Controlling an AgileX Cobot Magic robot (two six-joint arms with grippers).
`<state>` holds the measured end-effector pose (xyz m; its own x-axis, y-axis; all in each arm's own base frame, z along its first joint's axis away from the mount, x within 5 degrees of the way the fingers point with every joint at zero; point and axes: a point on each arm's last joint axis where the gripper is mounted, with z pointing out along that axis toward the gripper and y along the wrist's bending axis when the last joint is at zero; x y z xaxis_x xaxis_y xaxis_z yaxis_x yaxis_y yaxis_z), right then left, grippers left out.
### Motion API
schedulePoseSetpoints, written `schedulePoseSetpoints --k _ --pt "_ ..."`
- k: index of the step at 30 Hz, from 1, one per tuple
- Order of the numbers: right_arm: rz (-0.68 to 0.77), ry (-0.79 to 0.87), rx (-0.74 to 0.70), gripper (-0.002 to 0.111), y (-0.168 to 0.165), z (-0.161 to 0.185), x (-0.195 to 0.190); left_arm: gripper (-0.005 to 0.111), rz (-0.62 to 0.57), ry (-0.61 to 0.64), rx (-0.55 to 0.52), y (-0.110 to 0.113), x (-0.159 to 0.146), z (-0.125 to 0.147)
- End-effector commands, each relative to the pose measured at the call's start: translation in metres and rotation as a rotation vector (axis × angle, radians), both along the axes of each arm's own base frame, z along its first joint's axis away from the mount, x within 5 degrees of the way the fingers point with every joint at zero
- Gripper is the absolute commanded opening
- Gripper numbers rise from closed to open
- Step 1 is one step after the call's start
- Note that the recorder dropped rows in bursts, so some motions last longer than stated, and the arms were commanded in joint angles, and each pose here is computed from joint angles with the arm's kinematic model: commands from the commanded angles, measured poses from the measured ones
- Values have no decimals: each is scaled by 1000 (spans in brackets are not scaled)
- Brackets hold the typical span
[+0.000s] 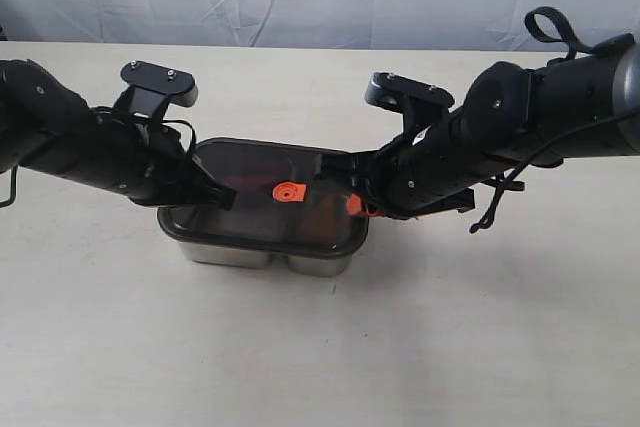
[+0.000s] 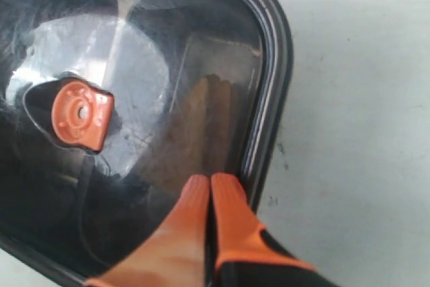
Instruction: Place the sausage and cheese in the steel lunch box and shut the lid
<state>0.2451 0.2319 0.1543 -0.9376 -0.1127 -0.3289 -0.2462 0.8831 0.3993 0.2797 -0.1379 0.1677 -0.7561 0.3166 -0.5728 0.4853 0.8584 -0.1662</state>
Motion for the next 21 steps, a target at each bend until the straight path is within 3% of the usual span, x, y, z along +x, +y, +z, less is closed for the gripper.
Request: schedulePoseSetpoints --k 1,6,13,16,20,21 --pt "39 107 -57 0 -1 -19 -11 0 -7 28 5 -1 0 -6" --pt "29 37 -24 0 -1 -7 -7 0 24 -47 12 2 4 3" --pt "64 -144 58 0 -9 53 -14 0 18 -239 -56 8 -10 64" --pt "82 -260 119 0 -22 98 -27 0 -6 -330 -138 15 -37 107" --pt "53 -336 163 0 -46 128 -51 0 58 -417 -221 33 -74 129" --pt "40 -362 163 0 -63 137 -68 0 65 -451 -252 42 -97 133"
